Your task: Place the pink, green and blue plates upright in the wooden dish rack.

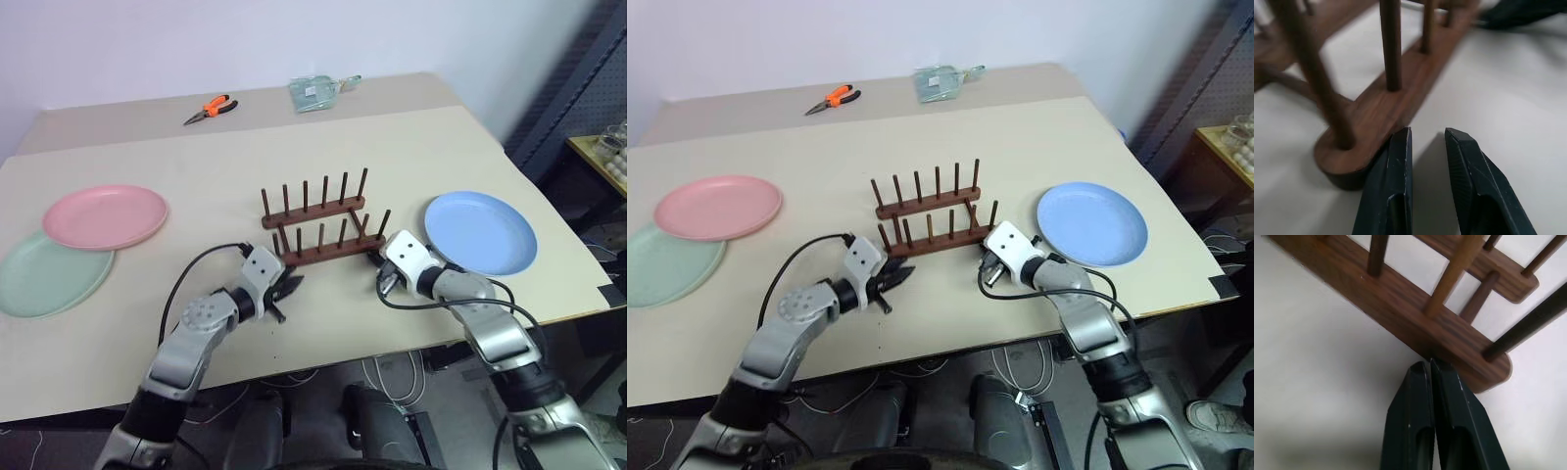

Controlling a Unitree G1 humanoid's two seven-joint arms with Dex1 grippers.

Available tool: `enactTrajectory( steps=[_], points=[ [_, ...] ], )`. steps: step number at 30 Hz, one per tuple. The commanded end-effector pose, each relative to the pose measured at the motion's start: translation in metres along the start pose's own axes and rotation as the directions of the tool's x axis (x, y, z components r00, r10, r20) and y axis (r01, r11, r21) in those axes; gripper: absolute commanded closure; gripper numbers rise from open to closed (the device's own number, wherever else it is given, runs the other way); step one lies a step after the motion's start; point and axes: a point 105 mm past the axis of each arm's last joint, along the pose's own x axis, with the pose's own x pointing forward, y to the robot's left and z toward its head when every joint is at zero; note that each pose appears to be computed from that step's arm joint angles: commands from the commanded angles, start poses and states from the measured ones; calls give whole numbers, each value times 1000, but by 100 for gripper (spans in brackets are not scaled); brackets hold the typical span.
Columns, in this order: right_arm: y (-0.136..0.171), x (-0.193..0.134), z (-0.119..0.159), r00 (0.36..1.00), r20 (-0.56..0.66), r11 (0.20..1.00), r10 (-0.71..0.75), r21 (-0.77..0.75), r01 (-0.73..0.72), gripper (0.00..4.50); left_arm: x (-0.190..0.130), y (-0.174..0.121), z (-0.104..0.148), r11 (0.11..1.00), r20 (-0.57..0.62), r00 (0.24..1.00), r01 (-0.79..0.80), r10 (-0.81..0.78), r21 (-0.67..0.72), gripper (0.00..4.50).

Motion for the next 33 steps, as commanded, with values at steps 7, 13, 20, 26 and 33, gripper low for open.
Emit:
enactTrajectory(
  steps=[7,13,20,26,33],
  points=[
    [-13,13,11,998,44,999,-39,12,38,387,-1,28,-32,994,-94,990,-110,109,-6,347],
    [24,-15,53,953,220,978,207,-40,-203,115,-42,33,2,982,106,993,-36,56,-183,223],
    [49,-30,73,902,285,945,325,-69,-319,0,-154,180,59,541,293,484,-522,825,-660,9],
    [55,-24,75,894,289,939,342,-76,-335,0,-215,219,22,32,-33,85,-659,996,-751,9],
    [57,-22,76,895,294,942,336,-85,-325,0,-199,218,1,-49,-184,204,-533,962,-845,32]
  ],
)
